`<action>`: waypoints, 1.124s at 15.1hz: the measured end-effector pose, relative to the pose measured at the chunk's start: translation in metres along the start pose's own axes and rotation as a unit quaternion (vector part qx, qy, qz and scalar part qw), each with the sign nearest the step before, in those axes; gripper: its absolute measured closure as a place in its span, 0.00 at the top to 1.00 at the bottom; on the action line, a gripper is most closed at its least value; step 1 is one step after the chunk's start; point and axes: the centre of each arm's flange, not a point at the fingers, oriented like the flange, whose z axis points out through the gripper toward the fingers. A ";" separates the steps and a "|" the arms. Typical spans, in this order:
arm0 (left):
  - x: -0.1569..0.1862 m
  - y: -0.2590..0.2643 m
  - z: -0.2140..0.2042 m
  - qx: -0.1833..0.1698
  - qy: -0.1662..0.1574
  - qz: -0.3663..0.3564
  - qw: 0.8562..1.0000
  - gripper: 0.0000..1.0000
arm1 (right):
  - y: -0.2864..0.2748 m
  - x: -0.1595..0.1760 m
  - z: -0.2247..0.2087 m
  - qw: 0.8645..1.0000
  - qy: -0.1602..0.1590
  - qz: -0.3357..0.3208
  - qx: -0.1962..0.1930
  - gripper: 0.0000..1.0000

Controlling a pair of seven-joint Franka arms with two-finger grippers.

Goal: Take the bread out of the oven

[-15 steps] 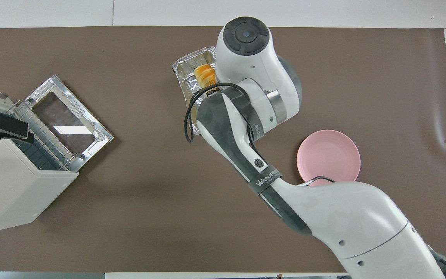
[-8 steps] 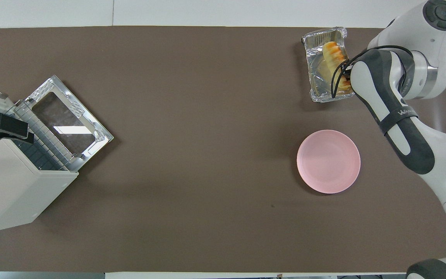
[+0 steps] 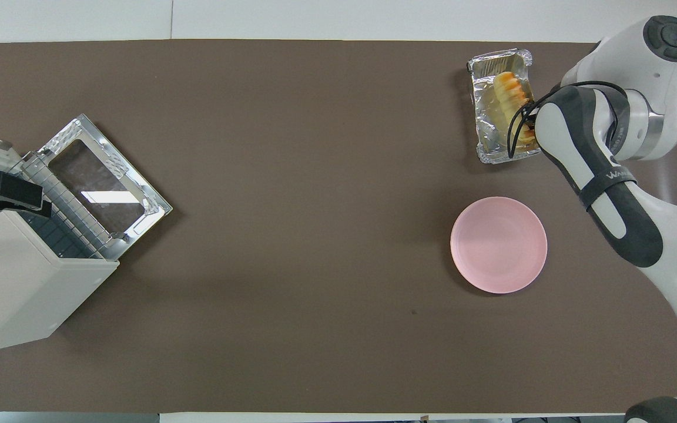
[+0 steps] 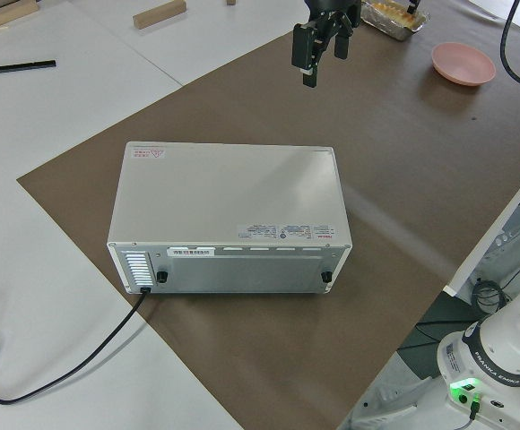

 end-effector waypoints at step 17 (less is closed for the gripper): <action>0.000 0.000 0.000 0.000 0.000 0.000 1.000 1.00 | -0.083 0.016 0.010 0.996 0.027 -0.062 -0.065 0.95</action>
